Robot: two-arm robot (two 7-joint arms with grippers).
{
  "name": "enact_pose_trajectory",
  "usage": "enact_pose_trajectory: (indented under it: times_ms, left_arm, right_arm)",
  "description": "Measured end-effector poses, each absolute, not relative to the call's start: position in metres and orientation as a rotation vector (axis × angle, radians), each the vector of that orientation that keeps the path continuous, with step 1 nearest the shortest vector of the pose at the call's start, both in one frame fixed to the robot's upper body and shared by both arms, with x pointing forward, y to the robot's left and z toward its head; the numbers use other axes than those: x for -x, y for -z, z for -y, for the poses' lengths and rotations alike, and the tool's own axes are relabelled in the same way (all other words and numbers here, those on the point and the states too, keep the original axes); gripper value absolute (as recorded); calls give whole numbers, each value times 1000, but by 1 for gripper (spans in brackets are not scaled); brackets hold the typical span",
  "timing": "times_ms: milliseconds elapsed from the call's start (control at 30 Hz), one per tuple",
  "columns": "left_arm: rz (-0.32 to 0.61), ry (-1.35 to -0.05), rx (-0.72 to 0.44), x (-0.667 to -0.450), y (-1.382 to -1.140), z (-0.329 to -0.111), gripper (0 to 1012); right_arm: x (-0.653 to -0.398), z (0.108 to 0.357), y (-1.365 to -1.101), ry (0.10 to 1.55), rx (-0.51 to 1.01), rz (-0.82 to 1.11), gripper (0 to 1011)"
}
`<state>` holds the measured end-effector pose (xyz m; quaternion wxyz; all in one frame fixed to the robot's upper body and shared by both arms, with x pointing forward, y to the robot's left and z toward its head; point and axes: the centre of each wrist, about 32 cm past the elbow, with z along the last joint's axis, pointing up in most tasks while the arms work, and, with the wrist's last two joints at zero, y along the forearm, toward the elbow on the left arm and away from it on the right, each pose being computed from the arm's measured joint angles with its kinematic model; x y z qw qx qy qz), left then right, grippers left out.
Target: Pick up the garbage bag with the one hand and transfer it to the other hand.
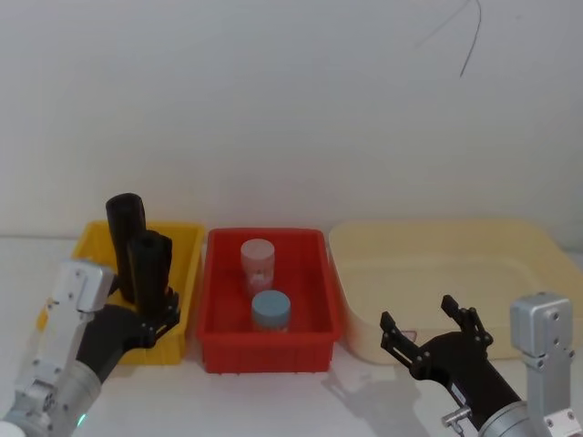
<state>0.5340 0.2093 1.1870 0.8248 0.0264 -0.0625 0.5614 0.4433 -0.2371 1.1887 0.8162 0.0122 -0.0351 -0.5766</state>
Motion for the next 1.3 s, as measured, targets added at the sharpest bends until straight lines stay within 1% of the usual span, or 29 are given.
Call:
enact_pose_trajectory:
  times_ms: [500, 600, 633, 667, 700, 867, 900, 967, 1033, 1100, 1300]
  left_arm:
    - [129, -1184, -15, -562, -1186, -201, 1001]
    - [130, -1183, -4, -568, -1187, -198, 954]
    - [130, -1183, -4, -569, -1186, -198, 954]
    - [129, -1184, 1, -571, -1187, -197, 907]
    - [129, -1184, 1, -571, -1187, -197, 907]
    - [127, -1187, 18, -578, -1188, -195, 750]
    - [127, -1188, 21, -578, -1188, -195, 739]
    - [127, -1190, 28, -580, -1188, -194, 657]
    - [127, -1192, 31, -581, -1188, -194, 612]
    - [126, -1196, 35, -582, -1189, -194, 546]
    - [134, -1203, 53, -583, -1193, -196, 477]
  right_arm:
    - [-443, 237, -1189, 1229, -26, 75, 1000]
    - [-443, 237, -1189, 1230, -26, 75, 1000]
    - [-443, 237, -1189, 1230, -26, 75, 1000]
    - [-443, 237, -1189, 1229, -26, 75, 1000]
    - [-443, 237, -1189, 1230, -26, 75, 1000]
    - [-443, 237, -1189, 1230, -26, 75, 1000]
    - [-443, 237, -1189, 1229, -26, 75, 1000]
    - [-443, 237, -1189, 1230, -26, 75, 1000]
    - [-443, 237, -1189, 1229, -26, 75, 1000]
    - [-443, 237, -1189, 1229, -26, 75, 1000]
    - [-443, 237, -1189, 1230, -26, 75, 1000]
